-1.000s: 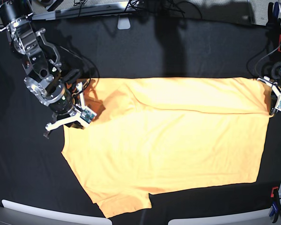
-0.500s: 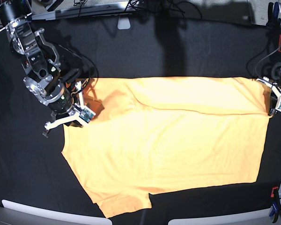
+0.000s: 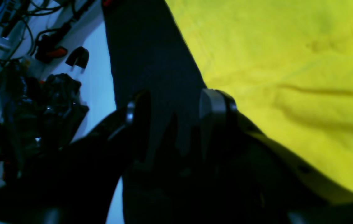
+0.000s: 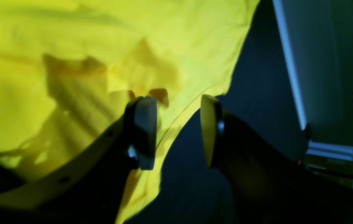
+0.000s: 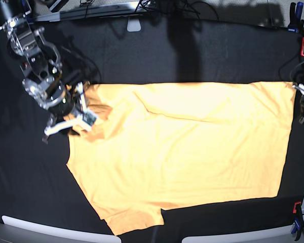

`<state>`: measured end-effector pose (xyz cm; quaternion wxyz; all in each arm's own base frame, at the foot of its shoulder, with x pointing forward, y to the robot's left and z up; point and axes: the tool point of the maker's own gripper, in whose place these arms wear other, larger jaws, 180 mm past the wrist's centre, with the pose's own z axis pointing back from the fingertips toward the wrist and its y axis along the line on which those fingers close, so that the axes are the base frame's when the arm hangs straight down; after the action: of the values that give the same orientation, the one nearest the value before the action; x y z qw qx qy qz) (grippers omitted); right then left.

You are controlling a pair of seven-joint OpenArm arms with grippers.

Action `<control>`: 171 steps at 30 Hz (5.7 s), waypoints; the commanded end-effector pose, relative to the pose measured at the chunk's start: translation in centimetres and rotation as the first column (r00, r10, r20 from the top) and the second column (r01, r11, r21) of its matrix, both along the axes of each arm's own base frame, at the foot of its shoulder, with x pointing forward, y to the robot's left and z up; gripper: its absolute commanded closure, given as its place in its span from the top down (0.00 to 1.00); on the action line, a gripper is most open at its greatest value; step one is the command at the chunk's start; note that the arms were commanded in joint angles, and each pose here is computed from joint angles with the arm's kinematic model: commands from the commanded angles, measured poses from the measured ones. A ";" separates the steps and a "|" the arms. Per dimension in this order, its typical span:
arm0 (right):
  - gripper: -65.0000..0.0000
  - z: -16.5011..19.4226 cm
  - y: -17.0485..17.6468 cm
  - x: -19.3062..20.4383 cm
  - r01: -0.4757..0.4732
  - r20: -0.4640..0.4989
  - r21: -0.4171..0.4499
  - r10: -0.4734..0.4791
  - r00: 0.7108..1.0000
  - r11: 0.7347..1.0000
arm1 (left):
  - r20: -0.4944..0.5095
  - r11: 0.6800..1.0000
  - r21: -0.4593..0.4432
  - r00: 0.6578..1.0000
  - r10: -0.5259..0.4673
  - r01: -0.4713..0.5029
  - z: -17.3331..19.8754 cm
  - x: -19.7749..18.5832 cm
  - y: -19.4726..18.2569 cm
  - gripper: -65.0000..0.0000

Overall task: Layout the t-shirt on the table in an organized manner, then fold the t-shirt properly
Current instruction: 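Regrip the shoulder edge with the right gripper, holding with the left, then pull the shirt's shoulder edge taut with both grippers and release, then reach both grippers down to the shirt's hem corners and grasp them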

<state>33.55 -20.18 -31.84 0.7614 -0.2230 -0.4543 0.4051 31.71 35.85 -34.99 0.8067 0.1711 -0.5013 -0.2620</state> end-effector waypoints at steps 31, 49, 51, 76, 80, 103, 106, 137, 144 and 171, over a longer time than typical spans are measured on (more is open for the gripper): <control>0.53 -5.7 -2.0 -5.8 -0.128 -0.207 -0.177 0.090 0.974 0.976 | -0.169 0.963 0.079 0.956 -0.241 0.256 -3.2 -8.2 -4.3 0.35; 0.00 -5.5 -1.3 -3.4 -0.128 -0.126 -0.289 0.095 0.987 0.949 | -0.269 0.845 0.248 0.872 -0.409 0.473 -4.7 -7.8 -6.3 0.33; 0.00 -5.6 -1.6 -3.5 -0.115 -0.133 -0.298 0.079 0.988 0.947 | -0.349 0.791 0.318 0.841 -0.414 0.522 -6.0 -7.6 -6.6 0.33; 0.00 -4.5 -3.0 -7.5 -0.114 -0.165 -0.365 0.056 0.985 0.924 | -0.461 0.777 0.413 0.845 -0.271 0.475 -7.1 -9.5 -1.6 0.00; 0.00 -4.9 -4.0 -10.6 -0.122 -0.215 -0.395 0.038 0.976 0.911 | -0.505 0.750 0.427 0.821 -0.265 0.504 -7.4 -12.5 -0.8 0.00; 0.00 -2.2 -5.9 -18.8 -0.101 -0.308 -0.393 -0.027 0.951 0.914 | -0.608 0.733 0.397 0.756 -0.241 0.553 -6.9 -19.3 -2.7 0.00; 0.00 -2.5 -5.8 -19.2 -0.117 -0.326 -0.394 -0.020 0.945 0.912 | -0.606 0.731 0.404 0.759 -0.237 0.550 -6.7 -19.1 -2.8 0.00; 0.00 -3.9 -6.2 -22.7 -0.178 -0.442 -0.407 -0.022 0.897 0.896 | -0.661 0.730 0.359 0.710 -0.240 0.581 -7.6 -22.3 -2.9 0.00; 0.00 -2.7 -4.8 -22.3 -0.161 -0.429 -0.366 -0.012 0.903 0.917 | -0.686 0.716 0.412 0.709 -0.163 0.563 -7.4 -22.5 -1.5 0.18; 0.30 0.9 -0.5 -6.8 0.215 -0.113 0.233 -0.193 0.975 0.949 | -0.007 0.984 -0.117 0.991 0.134 -0.134 5.7 0.8 -0.9 0.49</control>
<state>26.06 -20.65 -32.24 0.8527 -0.1471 -0.4207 0.2726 31.64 34.39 -31.29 0.8466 0.1426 -0.4818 -0.1755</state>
